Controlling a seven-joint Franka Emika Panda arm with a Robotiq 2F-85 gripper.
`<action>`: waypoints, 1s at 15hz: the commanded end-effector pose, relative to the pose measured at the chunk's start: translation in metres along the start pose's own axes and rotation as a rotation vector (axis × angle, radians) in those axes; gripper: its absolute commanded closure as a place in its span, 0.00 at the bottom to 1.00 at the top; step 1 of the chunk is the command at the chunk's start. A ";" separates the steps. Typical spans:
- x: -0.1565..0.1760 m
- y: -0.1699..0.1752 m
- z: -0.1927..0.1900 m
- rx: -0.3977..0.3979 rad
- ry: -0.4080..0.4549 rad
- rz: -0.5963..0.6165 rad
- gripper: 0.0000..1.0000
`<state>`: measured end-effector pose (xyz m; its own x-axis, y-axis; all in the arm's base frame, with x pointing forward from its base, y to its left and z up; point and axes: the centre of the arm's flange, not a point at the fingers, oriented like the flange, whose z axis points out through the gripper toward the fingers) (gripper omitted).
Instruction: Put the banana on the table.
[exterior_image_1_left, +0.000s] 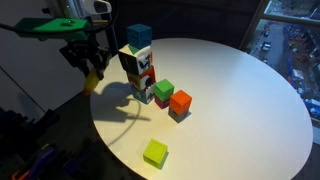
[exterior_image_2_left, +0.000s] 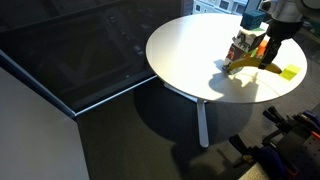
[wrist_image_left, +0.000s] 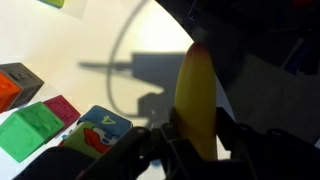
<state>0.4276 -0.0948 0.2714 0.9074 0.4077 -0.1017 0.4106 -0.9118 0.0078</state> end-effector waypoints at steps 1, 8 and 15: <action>0.024 -0.003 -0.001 0.000 0.001 0.007 0.83; 0.051 -0.019 0.003 -0.015 -0.008 0.007 0.83; 0.087 -0.016 0.013 -0.008 -0.008 0.055 0.83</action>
<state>0.4771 -0.0498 0.2542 0.9128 0.3929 -0.1116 0.3974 -0.9174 0.0215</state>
